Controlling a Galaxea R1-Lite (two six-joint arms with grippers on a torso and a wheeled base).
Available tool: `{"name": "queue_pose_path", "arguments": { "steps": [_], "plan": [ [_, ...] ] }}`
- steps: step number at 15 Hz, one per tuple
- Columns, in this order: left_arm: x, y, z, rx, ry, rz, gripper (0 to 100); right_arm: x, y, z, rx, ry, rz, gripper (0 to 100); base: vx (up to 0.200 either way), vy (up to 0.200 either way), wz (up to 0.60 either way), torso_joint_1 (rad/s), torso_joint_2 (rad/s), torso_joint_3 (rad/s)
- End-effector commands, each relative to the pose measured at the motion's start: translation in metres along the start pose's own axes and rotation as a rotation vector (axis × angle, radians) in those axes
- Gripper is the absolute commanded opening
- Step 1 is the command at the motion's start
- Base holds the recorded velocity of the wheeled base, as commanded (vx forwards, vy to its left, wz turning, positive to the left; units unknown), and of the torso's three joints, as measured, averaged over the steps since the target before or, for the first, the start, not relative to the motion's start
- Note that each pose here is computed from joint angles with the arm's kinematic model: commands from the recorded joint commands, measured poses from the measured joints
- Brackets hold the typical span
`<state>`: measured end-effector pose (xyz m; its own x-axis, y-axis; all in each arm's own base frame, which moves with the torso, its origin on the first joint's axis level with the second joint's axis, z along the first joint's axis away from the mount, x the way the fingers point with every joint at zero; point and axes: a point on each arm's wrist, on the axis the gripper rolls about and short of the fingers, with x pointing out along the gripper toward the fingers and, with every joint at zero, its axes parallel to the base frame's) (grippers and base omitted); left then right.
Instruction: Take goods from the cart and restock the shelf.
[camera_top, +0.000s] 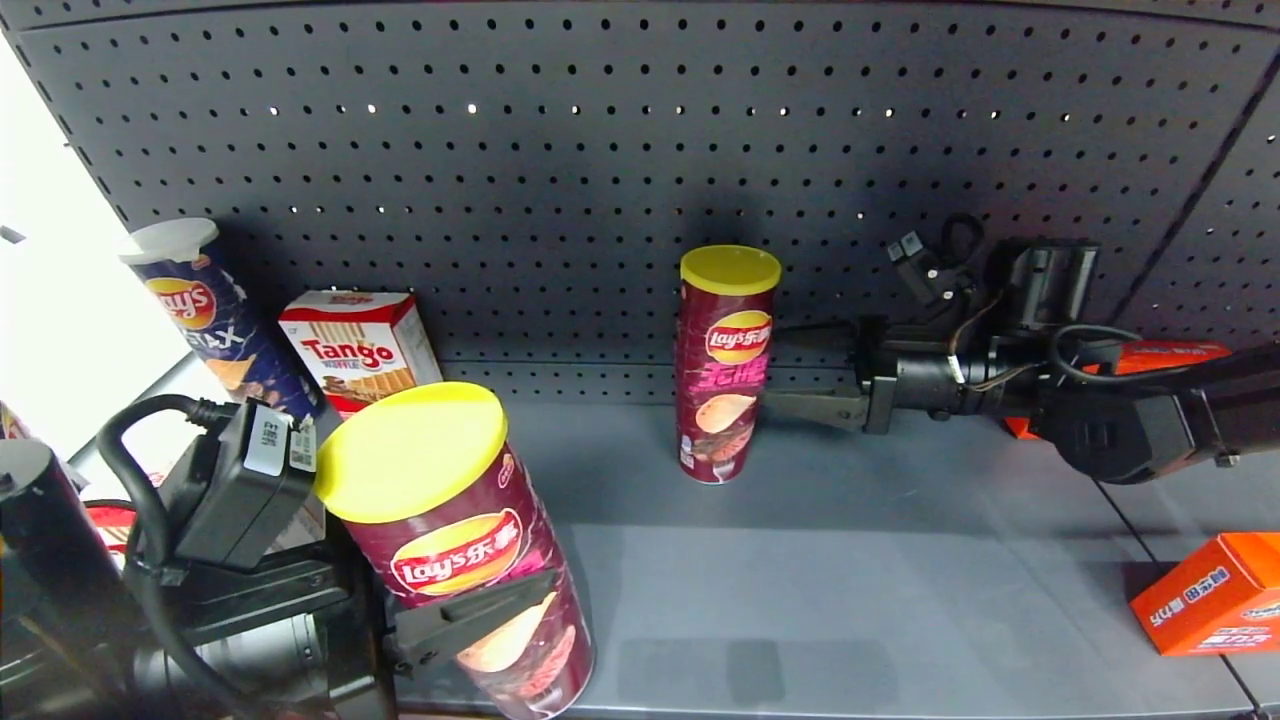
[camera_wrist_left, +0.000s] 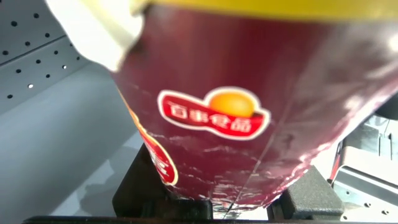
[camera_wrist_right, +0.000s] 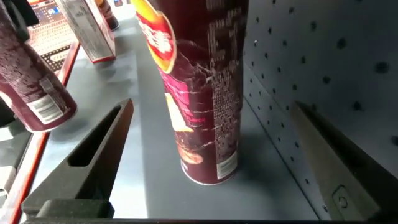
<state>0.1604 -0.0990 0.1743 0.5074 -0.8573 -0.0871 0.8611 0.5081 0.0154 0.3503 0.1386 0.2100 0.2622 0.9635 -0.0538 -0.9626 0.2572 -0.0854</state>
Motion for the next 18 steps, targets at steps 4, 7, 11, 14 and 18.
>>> {"name": "queue_pose_path", "arguments": {
  "steps": [4,7,11,14,18],
  "plan": [
    [-0.001,0.004,0.001,0.001,-0.003,0.019,0,0.019,-0.008,-0.014,0.018,0.011,0.026,100,0.000,0.000,0.00,0.000,0.00,0.000],
    [-0.001,0.004,0.000,-0.002,0.000,0.020,0,0.031,-0.010,-0.019,0.018,0.011,0.046,100,0.000,0.000,0.00,0.000,0.00,0.000],
    [-0.001,0.004,0.000,-0.001,-0.003,0.022,0,0.039,-0.017,-0.026,0.021,0.013,0.051,100,0.000,0.000,0.00,0.000,0.00,0.000],
    [-0.002,0.005,0.000,-0.003,0.000,0.026,0,0.044,-0.016,-0.032,0.030,0.021,0.060,100,0.000,0.000,0.00,0.000,0.00,0.000],
    [-0.002,0.005,0.000,-0.003,0.000,0.032,0,0.050,-0.016,-0.043,0.032,0.036,0.069,100,0.000,0.000,0.00,0.000,0.00,0.000]
  ]
}}
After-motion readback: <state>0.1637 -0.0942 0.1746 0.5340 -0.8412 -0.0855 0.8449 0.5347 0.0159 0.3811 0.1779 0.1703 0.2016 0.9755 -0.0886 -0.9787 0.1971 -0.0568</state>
